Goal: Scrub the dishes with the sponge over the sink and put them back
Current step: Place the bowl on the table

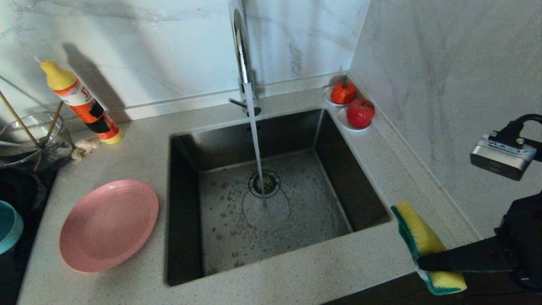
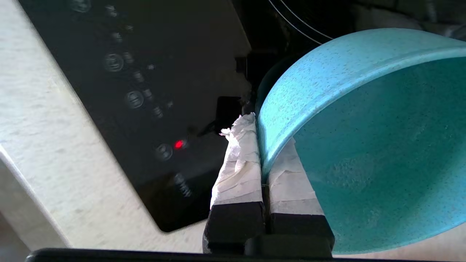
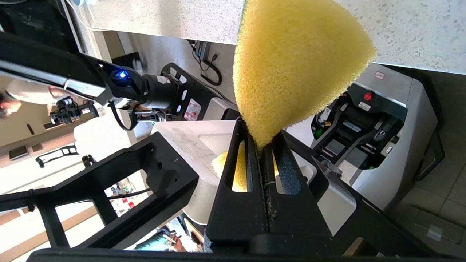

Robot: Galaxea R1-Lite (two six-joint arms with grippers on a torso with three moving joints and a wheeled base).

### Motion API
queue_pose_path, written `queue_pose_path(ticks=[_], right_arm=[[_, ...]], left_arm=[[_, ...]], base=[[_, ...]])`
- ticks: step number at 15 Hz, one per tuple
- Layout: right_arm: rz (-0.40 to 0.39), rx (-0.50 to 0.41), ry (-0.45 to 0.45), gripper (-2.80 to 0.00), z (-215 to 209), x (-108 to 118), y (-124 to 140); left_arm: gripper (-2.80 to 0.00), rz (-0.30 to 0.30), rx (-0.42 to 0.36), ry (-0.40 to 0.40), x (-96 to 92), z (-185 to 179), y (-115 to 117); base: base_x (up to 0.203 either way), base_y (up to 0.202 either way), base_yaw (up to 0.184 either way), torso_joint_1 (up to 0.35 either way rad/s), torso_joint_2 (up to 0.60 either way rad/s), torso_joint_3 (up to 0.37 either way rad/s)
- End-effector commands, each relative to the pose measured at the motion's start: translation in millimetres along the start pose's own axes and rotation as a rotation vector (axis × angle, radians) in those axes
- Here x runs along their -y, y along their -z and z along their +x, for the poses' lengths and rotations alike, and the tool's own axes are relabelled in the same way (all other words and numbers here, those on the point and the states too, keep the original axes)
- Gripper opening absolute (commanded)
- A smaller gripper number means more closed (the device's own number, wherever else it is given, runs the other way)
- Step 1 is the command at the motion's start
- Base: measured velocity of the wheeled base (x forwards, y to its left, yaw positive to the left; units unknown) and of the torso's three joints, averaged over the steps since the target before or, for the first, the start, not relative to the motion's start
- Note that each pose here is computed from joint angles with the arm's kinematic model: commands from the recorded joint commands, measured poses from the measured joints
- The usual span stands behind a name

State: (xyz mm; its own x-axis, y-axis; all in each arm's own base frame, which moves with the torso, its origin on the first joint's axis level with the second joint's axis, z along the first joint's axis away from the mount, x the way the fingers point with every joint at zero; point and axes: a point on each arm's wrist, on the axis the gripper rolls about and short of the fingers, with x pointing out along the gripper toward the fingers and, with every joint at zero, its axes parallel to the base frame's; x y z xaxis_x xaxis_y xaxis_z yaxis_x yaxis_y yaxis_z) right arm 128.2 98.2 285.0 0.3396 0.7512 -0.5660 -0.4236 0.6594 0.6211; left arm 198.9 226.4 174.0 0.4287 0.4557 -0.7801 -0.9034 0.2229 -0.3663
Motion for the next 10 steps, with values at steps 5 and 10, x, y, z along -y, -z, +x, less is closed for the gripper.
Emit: queue_pose_path(ticks=[5, 10], right_arm=[[0.009, -0.010, 0.000, -2.80, 1.7, 0.6, -0.2], [0.010, -0.016, 0.000, -2.80, 3.0, 1.0, -0.2]], left_arm=[[-2.80, -0.050, -0.111, 0.013, -0.4, 42.2, -10.4], [0.00, -0.072, -0.099, 0.016, -3.0, 41.1, -19.2]], base=[[0.000, 0.000, 0.000, 0.000, 0.00, 0.000], [0.000, 0.000, 0.000, 0.000, 0.00, 0.000]])
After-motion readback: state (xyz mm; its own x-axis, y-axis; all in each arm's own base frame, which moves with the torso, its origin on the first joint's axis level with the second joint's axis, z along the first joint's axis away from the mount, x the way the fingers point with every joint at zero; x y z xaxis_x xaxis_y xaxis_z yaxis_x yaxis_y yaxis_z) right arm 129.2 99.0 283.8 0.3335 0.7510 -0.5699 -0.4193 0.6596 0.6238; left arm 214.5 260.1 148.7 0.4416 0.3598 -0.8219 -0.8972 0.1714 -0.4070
